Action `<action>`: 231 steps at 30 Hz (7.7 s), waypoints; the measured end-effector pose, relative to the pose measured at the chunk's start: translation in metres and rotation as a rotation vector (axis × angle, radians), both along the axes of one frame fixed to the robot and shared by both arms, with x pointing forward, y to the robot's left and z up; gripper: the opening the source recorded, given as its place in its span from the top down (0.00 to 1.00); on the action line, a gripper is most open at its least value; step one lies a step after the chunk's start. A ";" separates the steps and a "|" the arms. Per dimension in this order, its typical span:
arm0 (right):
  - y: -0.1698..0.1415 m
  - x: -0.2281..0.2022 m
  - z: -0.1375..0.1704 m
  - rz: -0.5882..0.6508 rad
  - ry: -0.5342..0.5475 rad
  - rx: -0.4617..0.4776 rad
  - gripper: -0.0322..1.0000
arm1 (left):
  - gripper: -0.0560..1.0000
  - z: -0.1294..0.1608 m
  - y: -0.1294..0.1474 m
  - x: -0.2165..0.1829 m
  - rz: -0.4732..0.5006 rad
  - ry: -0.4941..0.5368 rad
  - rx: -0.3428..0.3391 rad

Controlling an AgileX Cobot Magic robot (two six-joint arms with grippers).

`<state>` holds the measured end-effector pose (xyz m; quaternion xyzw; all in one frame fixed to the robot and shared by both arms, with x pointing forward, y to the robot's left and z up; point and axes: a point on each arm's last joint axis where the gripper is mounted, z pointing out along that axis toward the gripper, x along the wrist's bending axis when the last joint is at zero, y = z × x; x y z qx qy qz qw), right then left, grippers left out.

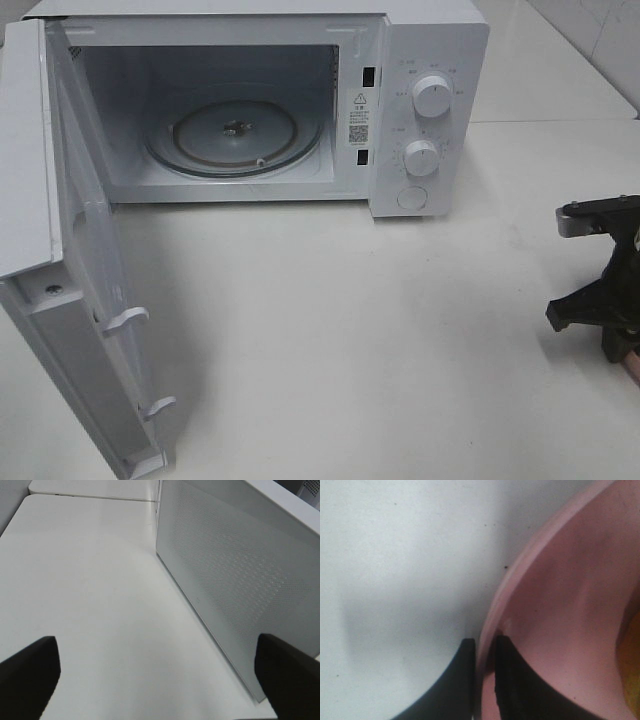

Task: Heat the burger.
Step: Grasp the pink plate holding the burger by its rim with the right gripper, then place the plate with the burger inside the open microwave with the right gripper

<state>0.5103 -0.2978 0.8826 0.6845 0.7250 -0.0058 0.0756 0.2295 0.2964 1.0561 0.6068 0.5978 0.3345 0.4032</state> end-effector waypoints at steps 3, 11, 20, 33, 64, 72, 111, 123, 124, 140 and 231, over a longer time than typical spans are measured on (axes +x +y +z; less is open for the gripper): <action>0.000 -0.001 0.000 -0.003 -0.006 0.001 0.85 | 0.02 0.000 0.000 0.000 0.000 0.000 0.000; 0.007 -0.002 0.000 0.015 -0.006 -0.030 0.86 | 0.02 0.000 0.000 0.000 0.000 0.000 0.000; 0.022 -0.009 0.001 0.043 0.021 -0.125 0.92 | 0.02 0.000 0.000 0.000 0.000 0.000 0.000; 0.043 -0.021 0.015 0.075 0.028 -0.215 0.93 | 0.02 0.000 0.000 0.000 0.000 0.000 0.000; 0.074 -0.087 0.062 0.248 -0.088 -0.249 0.93 | 0.02 0.000 0.000 0.000 0.000 0.000 0.000; 0.091 -0.102 0.062 0.356 -0.070 -0.279 0.93 | 0.02 0.000 0.000 0.000 0.000 0.000 0.000; 0.166 -0.177 0.065 1.123 -0.155 -0.373 0.92 | 0.02 0.000 0.000 0.000 0.000 0.000 0.000; 0.174 -0.174 0.066 1.333 -0.197 -0.388 0.92 | 0.02 0.000 0.000 0.000 0.000 0.000 0.000; 0.175 -0.174 0.065 1.352 -0.200 -0.382 0.92 | 0.02 0.000 0.000 0.000 0.000 0.000 0.000; 0.189 -0.169 0.068 1.593 -0.327 -0.370 0.92 | 0.02 0.000 0.000 0.000 0.000 0.000 0.000; 0.216 -0.028 0.081 2.076 -0.474 -0.314 0.92 | 0.02 0.000 0.000 0.000 -0.001 0.000 -0.001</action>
